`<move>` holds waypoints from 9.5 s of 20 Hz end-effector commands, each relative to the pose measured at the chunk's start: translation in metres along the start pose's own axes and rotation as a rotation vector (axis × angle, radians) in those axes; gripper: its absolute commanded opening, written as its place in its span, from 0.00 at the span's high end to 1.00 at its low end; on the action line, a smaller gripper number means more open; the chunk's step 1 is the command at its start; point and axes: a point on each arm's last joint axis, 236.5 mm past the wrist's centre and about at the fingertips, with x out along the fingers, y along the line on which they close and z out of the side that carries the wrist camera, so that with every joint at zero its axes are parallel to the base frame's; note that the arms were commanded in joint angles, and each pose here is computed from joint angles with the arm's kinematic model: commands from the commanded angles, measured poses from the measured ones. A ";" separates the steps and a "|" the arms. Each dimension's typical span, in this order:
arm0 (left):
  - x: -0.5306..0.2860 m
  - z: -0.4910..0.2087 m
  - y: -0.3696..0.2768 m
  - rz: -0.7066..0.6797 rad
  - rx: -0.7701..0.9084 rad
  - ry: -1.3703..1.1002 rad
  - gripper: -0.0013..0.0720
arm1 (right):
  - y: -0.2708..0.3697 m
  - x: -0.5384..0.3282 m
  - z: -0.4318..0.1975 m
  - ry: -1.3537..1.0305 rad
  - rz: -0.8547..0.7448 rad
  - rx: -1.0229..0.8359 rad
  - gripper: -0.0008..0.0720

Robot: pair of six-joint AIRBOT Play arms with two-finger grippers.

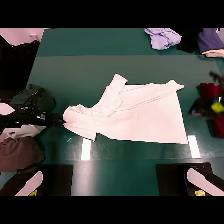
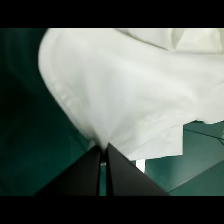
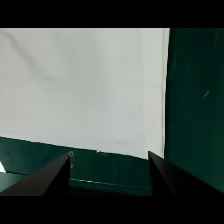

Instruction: Fold the shirts.

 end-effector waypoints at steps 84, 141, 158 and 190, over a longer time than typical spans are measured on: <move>-0.339 0.144 -0.193 0.181 0.407 -0.839 0.95 | 0.083 -0.304 0.057 -0.809 -0.002 -0.097 0.97; 0.012 -0.047 0.052 0.172 -0.136 0.236 0.25 | 0.021 0.025 0.107 -0.121 -0.133 -0.114 0.35; 0.042 -0.095 0.016 0.156 -0.133 0.302 0.25 | 0.039 0.023 0.097 -0.130 -0.056 -0.104 0.35; -0.015 -0.026 -0.048 0.064 0.051 0.110 0.95 | 0.059 0.063 0.027 0.004 0.112 -0.078 0.97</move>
